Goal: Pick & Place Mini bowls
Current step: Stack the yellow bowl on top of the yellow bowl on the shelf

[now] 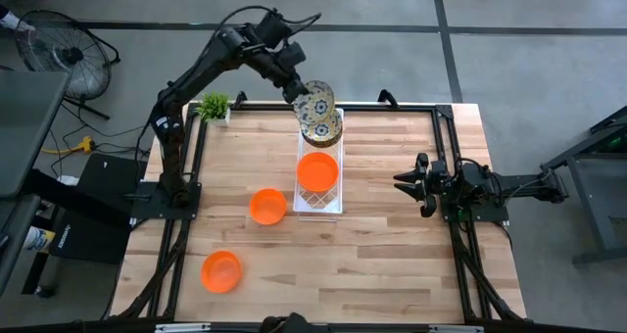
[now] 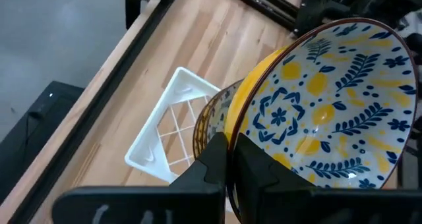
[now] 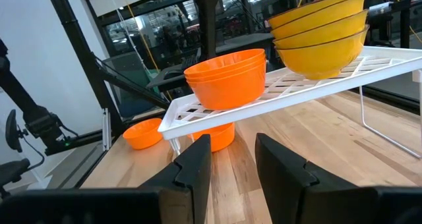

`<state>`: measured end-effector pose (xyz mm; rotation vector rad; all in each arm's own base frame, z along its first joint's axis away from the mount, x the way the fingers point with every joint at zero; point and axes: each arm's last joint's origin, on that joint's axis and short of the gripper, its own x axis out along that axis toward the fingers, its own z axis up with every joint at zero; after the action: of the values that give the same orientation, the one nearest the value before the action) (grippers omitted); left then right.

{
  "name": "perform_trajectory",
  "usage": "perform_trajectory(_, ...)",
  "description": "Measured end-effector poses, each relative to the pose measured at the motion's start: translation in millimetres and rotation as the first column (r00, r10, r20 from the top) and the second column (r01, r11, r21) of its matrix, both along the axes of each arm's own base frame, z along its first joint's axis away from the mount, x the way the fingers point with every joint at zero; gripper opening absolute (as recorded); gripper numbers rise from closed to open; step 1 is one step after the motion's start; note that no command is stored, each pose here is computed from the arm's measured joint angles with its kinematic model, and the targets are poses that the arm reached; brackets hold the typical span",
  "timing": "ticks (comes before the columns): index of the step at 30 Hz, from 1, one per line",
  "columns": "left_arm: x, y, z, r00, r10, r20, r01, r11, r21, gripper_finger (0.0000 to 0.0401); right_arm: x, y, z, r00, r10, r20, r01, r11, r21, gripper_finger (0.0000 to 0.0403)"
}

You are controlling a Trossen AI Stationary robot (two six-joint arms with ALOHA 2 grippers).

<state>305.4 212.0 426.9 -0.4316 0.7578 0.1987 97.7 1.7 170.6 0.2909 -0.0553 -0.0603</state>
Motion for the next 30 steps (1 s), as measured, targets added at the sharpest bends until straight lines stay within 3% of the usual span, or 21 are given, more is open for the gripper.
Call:
perform_trajectory(15,29.3,-3.2,-37.7,0.984,-0.008,-0.176,0.005,1.000,-0.014,0.0002,0.0,0.0,0.0,1.000,0.000,0.000,0.000,1.000,0.000,0.0107)
perform_trajectory(20,35.4,-4.4,-39.1,0.987,-0.021,-0.160,0.020,1.000,-0.008,0.0003,0.0,0.0,0.0,1.000,-0.001,0.001,0.001,1.000,0.000,0.0107)
perform_trajectory(30,38.3,-2.8,-38.4,0.990,-0.012,-0.138,0.014,1.000,0.013,0.0057,0.0,0.0,0.0,1.000,0.000,0.000,0.000,1.000,0.000,0.0107)
